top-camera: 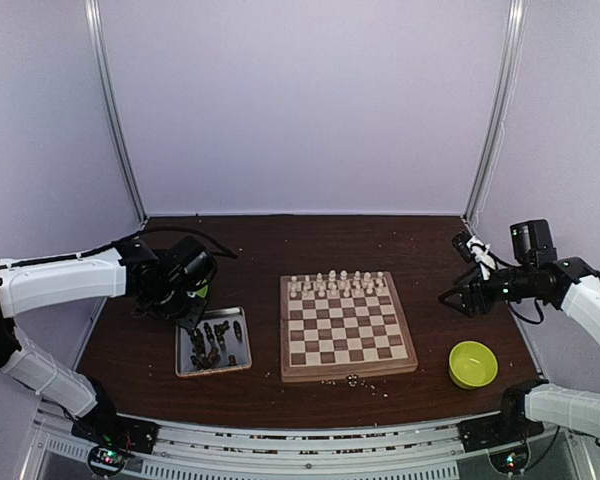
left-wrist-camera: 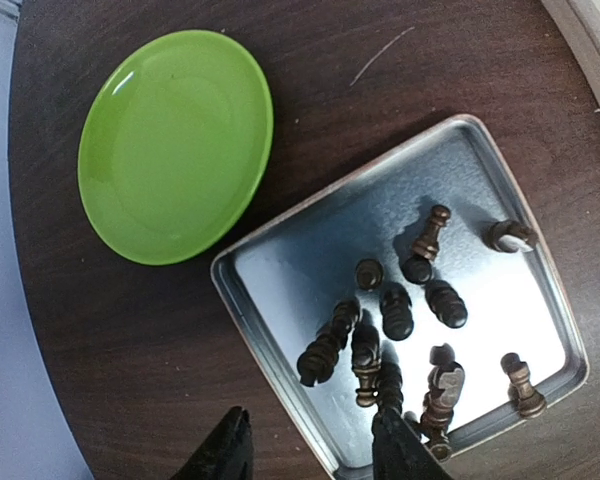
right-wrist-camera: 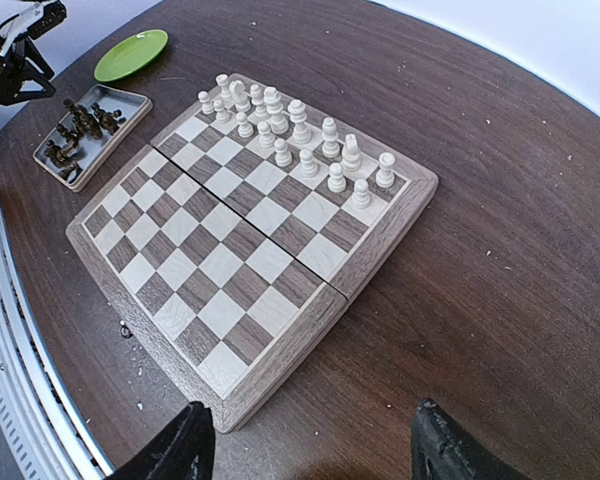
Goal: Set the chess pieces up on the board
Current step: Pick up the king from the storage box.
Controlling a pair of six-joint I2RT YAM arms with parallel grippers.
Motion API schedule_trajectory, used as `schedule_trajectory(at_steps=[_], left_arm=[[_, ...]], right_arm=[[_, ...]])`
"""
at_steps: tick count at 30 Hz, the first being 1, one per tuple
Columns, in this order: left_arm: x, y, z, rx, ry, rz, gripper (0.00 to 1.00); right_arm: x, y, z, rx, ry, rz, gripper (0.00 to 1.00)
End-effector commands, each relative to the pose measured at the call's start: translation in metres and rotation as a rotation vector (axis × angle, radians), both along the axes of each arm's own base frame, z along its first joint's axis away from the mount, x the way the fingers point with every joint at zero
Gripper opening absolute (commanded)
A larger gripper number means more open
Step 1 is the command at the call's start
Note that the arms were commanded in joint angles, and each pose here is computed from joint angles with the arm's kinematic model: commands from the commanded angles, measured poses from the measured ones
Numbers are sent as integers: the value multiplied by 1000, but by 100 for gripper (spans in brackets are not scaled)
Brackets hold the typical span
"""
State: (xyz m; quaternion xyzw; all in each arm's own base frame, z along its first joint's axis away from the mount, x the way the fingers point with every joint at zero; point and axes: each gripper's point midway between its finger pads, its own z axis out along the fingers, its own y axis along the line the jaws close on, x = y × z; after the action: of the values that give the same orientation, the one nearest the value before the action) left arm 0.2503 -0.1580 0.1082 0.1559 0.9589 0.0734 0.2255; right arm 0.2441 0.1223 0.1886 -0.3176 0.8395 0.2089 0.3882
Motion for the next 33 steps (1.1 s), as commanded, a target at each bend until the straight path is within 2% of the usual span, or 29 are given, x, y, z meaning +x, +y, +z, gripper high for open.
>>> schedule_trajectory(at_steps=[1, 5, 10, 21, 33], left_arm=[[1, 4, -3, -74, 40, -24, 41], [8, 12, -4, -116, 62, -33, 35], [12, 5, -9, -165, 100, -70, 38], [8, 9, -37, -103, 190, -86, 31], [6, 15, -54, -53, 226, -80, 23]], right_arm=[[13, -7, 2, -39, -34, -30, 67], [14, -3, -1, -22, -14, -11, 66], [17, -2, -10, -32, 21, -1, 65], [16, -1, -10, -51, 13, 17, 64], [16, 0, -13, -69, 17, 28, 64]])
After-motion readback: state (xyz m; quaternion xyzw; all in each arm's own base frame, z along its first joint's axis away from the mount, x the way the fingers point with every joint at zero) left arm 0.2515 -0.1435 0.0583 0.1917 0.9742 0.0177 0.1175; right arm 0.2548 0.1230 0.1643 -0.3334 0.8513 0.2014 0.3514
